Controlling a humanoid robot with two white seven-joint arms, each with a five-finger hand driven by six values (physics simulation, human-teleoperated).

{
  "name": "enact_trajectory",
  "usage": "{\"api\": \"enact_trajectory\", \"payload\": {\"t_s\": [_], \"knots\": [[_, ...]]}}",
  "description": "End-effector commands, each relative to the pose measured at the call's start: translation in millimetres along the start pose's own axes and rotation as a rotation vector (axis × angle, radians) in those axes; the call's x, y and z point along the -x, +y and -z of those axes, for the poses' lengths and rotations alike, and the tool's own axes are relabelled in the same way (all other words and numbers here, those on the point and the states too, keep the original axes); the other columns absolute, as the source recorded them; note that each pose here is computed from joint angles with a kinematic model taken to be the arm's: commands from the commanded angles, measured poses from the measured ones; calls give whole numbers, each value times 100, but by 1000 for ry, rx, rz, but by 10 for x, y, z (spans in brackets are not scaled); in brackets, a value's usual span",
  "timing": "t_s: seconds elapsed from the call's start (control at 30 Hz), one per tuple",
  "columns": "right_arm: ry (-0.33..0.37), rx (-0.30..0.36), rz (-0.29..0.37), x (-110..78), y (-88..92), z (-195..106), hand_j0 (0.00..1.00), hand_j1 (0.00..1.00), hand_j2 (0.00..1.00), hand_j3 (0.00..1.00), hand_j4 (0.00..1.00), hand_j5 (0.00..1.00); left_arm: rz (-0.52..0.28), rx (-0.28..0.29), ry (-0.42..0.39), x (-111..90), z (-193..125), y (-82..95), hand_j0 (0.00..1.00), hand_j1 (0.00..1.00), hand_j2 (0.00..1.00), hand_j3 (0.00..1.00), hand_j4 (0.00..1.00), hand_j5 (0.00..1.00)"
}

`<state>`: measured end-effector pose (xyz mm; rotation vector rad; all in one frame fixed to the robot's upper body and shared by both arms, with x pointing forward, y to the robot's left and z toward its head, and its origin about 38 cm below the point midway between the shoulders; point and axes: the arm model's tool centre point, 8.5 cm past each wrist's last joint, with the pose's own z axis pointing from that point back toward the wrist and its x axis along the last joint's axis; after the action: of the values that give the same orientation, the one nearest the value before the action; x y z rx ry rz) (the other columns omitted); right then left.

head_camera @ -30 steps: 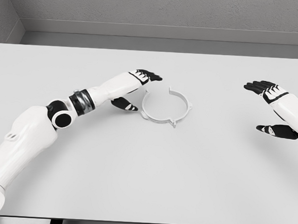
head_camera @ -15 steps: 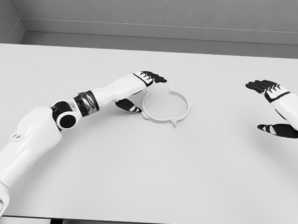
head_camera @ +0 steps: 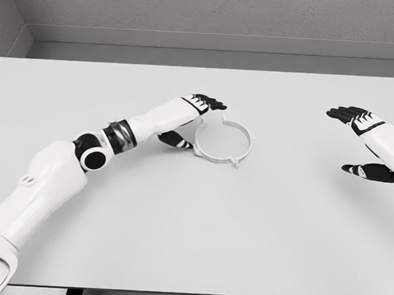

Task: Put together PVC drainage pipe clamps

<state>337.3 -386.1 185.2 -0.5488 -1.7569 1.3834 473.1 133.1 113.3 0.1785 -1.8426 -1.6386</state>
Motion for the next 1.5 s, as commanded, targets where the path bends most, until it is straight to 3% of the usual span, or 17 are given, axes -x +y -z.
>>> {"api": "enact_trajectory", "payload": {"t_s": [0.0, 0.8, 1.47], "knots": [[12, 0, 11, 38, 12, -18, 100, 100, 100, 100, 100, 100, -12, -10, -10, -42, 45, -8, 100, 100, 100, 100, 100, 100], [12, 1, 12, 38, 12, -18, 100, 100, 100, 100, 100, 100, -25, -16, -35, -148, 163, -53, 100, 100, 100, 100, 100, 100], [12, 0, 13, 38, 17, -22, 100, 100, 100, 100, 100, 100, -18, -18, -29, -114, 131, -13, 100, 100, 100, 100, 100, 100]]}}
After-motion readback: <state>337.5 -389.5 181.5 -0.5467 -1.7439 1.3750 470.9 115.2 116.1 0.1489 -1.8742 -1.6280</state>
